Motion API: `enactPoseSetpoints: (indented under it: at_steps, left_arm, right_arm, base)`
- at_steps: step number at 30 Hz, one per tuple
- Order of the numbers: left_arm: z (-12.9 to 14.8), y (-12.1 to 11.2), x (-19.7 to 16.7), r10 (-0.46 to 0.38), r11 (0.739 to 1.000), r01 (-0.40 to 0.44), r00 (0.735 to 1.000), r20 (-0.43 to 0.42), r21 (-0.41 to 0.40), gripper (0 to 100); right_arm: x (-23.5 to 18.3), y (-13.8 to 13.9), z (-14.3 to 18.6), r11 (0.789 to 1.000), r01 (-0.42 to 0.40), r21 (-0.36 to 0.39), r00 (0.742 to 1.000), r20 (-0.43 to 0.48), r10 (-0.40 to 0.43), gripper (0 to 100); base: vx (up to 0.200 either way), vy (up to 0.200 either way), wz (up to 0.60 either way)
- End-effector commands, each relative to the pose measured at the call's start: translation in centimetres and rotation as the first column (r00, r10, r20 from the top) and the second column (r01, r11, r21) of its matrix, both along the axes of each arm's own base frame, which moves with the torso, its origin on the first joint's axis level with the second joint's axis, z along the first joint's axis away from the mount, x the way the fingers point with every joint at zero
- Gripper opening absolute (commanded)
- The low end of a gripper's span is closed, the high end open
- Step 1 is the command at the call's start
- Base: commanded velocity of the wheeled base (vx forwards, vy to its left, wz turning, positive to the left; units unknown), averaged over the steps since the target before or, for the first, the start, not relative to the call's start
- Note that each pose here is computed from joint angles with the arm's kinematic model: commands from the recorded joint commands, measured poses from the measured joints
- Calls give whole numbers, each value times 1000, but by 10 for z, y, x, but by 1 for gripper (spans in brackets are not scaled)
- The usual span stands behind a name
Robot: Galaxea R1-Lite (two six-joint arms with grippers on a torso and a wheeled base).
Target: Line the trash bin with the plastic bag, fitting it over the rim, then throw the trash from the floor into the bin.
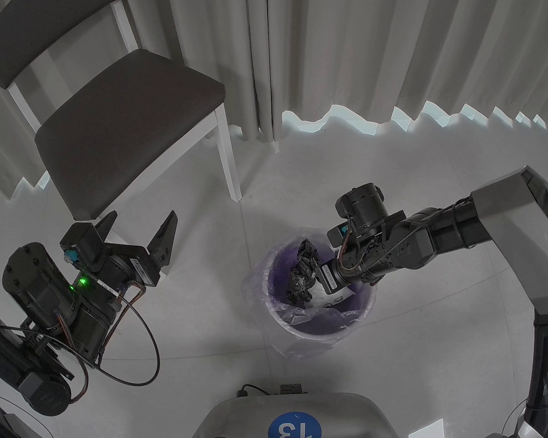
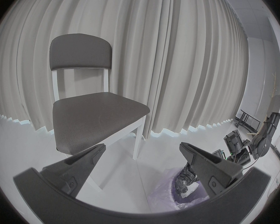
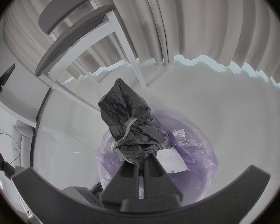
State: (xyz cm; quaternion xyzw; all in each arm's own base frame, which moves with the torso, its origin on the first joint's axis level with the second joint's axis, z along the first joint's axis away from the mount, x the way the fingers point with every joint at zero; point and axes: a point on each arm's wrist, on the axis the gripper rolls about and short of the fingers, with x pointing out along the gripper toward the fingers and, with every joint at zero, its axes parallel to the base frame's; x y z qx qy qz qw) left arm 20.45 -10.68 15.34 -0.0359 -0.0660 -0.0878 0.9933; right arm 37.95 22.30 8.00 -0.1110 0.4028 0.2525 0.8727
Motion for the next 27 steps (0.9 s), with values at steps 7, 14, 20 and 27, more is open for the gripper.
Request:
enactPoseSetpoints:
  at_steps: [7,14,20,27]
  left_arm:
    - [0,1,-1,1,1000,-1,1000,7,-5,100]
    - [1,1,-2,-1,1000,1,1000,10,-6,100]
    - [1,1,-2,1,1000,-1,1000,9,-6,100]
    - [0,1,-1,2,1000,-2,1000,7,-5,100]
  right_arm:
    - [10,-4,-24,999,-4,-37,999,-32,2,0]
    - [15,-3,-38,999,-6,-51,999,-51,4,0]
    - [20,-4,-50,998,1,-59,998,-64,-5,0]
    - [24,-2,-49,998,-1,-56,998,-55,-2,0]
  base:
    - [0,0,0]
    - [0,0,0]
    - [0,0,0]
    - [0,0,0]
